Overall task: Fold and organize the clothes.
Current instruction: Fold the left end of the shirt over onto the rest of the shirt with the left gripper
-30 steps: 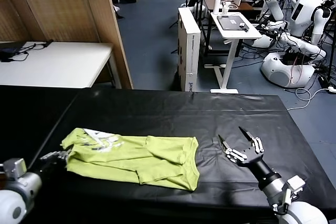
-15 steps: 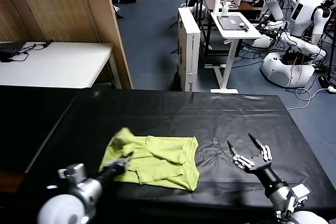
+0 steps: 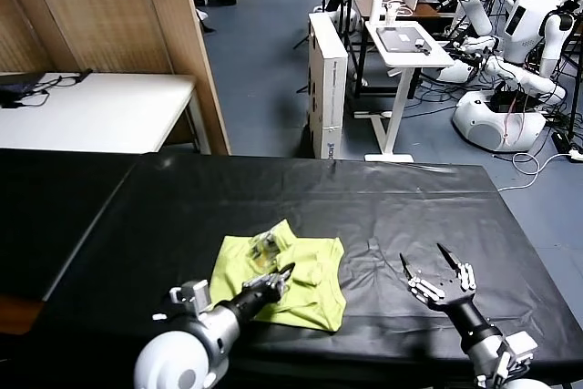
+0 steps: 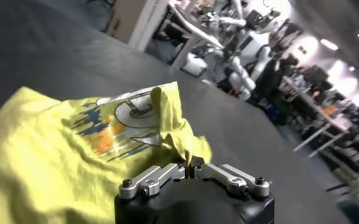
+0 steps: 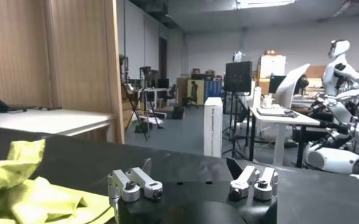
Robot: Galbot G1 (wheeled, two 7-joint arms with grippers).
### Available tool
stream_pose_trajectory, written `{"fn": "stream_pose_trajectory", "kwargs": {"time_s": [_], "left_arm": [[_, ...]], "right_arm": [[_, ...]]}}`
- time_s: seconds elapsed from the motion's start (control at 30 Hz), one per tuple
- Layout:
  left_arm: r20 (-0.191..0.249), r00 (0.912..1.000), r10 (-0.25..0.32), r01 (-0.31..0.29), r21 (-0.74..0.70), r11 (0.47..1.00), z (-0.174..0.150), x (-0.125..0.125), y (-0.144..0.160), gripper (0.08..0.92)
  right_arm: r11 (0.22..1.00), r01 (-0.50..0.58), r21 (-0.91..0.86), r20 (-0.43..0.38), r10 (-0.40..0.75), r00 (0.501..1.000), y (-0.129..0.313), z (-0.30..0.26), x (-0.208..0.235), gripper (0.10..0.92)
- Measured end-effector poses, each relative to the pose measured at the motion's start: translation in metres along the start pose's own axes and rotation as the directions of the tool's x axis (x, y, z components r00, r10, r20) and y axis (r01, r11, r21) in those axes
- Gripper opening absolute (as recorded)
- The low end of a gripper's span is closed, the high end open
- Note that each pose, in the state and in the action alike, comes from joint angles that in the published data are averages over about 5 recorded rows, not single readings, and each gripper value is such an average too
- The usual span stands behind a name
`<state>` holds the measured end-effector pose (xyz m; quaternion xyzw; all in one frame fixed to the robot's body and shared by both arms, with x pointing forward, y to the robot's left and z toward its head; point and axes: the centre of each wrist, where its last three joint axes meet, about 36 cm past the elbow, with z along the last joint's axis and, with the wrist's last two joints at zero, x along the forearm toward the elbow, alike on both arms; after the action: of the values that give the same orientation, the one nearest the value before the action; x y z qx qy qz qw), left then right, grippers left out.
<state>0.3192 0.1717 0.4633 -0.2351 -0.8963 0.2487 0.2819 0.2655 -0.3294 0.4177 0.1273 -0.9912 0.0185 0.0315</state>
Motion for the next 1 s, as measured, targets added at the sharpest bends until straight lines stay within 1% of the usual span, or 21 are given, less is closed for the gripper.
{"fn": "stream_pose_trajectory", "kwargs": {"time_s": [0.23, 0.43, 0.6, 0.8, 0.87, 0.9, 1.0], "left_arm": [[-0.013, 0.9997, 0.020, -0.020, 0.026, 0.999, 0.010, -0.009, -0.010, 0.178], [-0.011, 0.9994, 0.032, -0.032, 0.045, 0.998, 0.013, -0.015, -0.014, 0.178], [-0.020, 0.9997, 0.016, -0.015, 0.043, 0.999, 0.017, -0.025, -0.013, 0.178], [-0.056, 0.9984, -0.009, 0.012, 0.039, 0.999, 0.031, -0.039, -0.012, 0.178], [-0.069, 0.9975, -0.014, 0.017, 0.043, 0.999, 0.036, -0.041, -0.013, 0.194], [-0.073, 0.9972, -0.014, 0.018, 0.044, 0.999, 0.038, -0.042, -0.015, 0.220], [-0.078, 0.9970, -0.006, 0.010, 0.051, 0.999, 0.043, -0.042, -0.022, 0.366]], "right_arm": [[1.000, 0.009, -0.002, -0.006, -0.009, 1.000, 0.002, 0.004, -0.003, 0.907], [1.000, 0.014, -0.005, -0.009, -0.014, 1.000, 0.005, 0.006, -0.004, 0.907], [1.000, 0.015, -0.003, -0.013, -0.015, 1.000, 0.008, 0.007, -0.004, 0.907], [1.000, 0.020, 0.000, -0.010, -0.020, 1.000, 0.009, 0.006, -0.004, 0.907], [1.000, 0.030, 0.003, -0.009, -0.030, 1.000, 0.009, 0.005, -0.005, 0.907], [0.999, 0.035, 0.004, -0.009, -0.035, 0.999, 0.010, 0.005, -0.005, 0.907], [0.998, 0.055, 0.011, -0.008, -0.055, 0.998, 0.010, 0.003, -0.007, 0.907]]}}
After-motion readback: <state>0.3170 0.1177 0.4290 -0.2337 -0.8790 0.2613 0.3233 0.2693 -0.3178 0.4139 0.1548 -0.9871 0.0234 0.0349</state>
